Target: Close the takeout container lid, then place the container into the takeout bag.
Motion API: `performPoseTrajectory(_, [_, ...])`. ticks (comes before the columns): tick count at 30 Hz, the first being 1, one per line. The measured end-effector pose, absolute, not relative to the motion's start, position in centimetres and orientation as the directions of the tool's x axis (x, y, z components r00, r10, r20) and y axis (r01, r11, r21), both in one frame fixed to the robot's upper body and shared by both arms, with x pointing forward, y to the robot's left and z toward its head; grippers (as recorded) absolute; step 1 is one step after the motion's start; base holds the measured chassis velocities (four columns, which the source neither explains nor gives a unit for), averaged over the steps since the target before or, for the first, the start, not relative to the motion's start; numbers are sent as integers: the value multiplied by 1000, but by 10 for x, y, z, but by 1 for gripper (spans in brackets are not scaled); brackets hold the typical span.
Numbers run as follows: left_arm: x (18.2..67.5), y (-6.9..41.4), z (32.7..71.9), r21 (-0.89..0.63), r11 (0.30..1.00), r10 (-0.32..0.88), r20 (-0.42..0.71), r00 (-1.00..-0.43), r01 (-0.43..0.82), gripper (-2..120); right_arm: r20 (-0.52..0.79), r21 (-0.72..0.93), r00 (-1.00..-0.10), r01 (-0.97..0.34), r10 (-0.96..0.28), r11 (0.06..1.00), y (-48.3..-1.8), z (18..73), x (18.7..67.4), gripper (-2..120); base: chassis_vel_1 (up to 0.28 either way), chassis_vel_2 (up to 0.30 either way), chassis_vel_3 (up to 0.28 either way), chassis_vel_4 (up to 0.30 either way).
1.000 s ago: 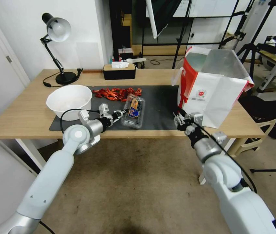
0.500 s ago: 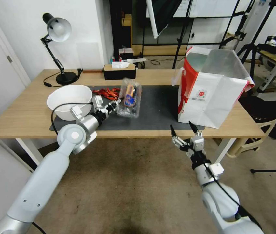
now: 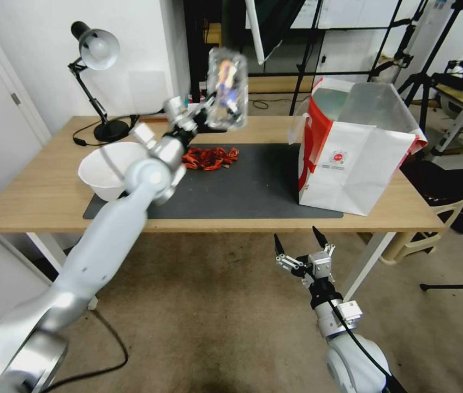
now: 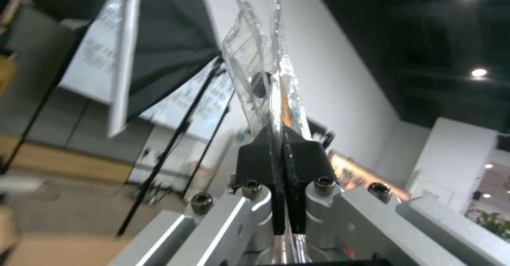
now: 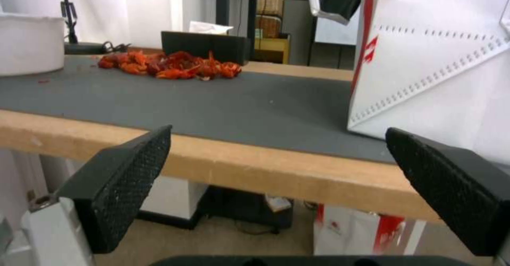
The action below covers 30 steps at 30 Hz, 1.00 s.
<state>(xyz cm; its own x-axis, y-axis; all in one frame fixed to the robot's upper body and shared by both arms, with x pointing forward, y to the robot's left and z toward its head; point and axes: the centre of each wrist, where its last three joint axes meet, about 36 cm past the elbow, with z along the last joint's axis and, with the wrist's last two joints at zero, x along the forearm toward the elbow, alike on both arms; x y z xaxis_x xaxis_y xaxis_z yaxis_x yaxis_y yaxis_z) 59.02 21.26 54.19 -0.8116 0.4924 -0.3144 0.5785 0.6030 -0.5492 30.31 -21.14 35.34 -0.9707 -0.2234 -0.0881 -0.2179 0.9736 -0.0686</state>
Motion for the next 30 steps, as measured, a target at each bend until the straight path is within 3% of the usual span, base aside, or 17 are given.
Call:
performPoseTrajectory(4, [610, 178, 564, -514, 593, 509, -358, -783, 620, 0, -82, -65, -973, -213, -218, 975, -208, 350, 301, 100, 0, 0, 0, 0])
performPoseTrajectory(10, [657, 107, 631, -455, 566, 540, -425, -726, 687, 0, -62, -55, -974, -215, -218, 975, -202, 342, 296, 100, 0, 0, 0, 0])
performPoseTrajectory(15, [658, 46, 656, -427, 493, 609, -453, -651, 758, 0, -61, -52, -974, -214, -217, 975, -202, 342, 296, 100, 0, 0, 0, 0])
performPoseTrajectory(23, [642, -11, 649, -345, 434, 710, -437, -552, 832, 0, -52, -53, -977, -206, -209, 977, -206, 340, 294, 100, 0, 0, 0, 0])
performPoseTrajectory(30, [635, -50, 620, -199, 432, 788, -392, -475, 880, 0, -48, -52, -978, -201, -203, 978, -208, 339, 292, 100, 0, 0, 0, 0])
